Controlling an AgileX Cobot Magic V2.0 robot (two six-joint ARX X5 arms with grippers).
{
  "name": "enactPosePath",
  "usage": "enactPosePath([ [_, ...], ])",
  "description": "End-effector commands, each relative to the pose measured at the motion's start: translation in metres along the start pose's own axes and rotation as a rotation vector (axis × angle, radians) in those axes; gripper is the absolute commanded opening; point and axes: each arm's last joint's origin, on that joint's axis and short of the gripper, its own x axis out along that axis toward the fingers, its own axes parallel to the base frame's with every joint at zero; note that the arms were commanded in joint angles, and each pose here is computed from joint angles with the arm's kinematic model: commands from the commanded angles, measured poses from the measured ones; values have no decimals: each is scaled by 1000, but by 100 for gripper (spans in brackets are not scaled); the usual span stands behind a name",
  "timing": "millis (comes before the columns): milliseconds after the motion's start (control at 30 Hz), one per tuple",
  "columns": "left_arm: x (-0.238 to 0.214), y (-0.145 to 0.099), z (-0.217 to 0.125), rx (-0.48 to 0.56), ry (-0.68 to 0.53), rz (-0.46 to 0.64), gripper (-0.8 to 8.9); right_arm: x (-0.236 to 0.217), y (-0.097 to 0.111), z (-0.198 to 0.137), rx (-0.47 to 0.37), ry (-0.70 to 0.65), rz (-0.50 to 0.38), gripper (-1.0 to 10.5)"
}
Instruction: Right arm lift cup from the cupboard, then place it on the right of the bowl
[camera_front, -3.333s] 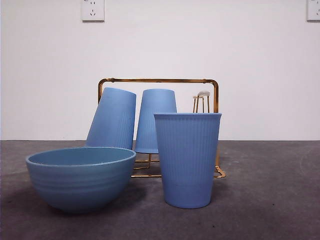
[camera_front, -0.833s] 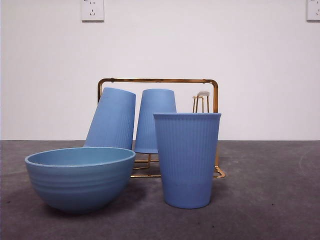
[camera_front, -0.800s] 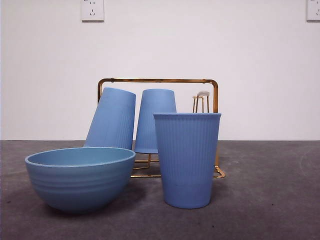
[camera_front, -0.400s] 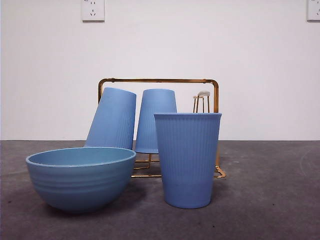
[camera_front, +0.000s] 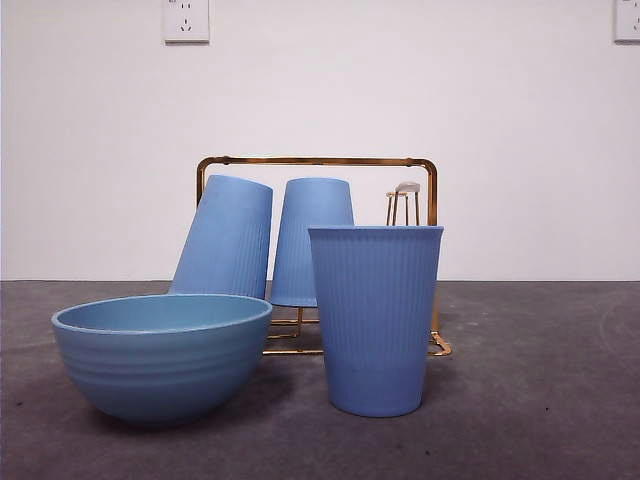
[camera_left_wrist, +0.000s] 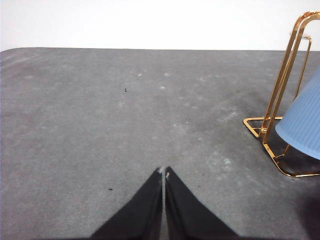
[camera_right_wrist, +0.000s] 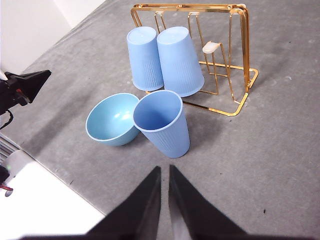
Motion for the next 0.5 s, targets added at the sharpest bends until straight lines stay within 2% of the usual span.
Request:
enactPosePath([
  [33, 1, 0, -4, -2, 12, 5, 6, -3, 1, 3, -31, -36, -14, 20],
  [133, 1, 0, -4, -2, 12, 5, 6, 0, -3, 7, -41, -116, -118, 20],
  [200, 1, 0, -4, -2, 12, 5, 6, 7, -7, 14, -49, -250, -179, 20],
  [233, 1, 0, -4, -2, 12, 5, 6, 15, -14, 19, -50, -390, -227, 20],
  [333, 1, 0, -4, -2, 12, 5, 6, 32, -33, 11, -68, -528, -339, 19],
  [500, 1, 0, -4, -2, 12, 5, 6, 58, -69, -30, -59, -560, -532, 18],
])
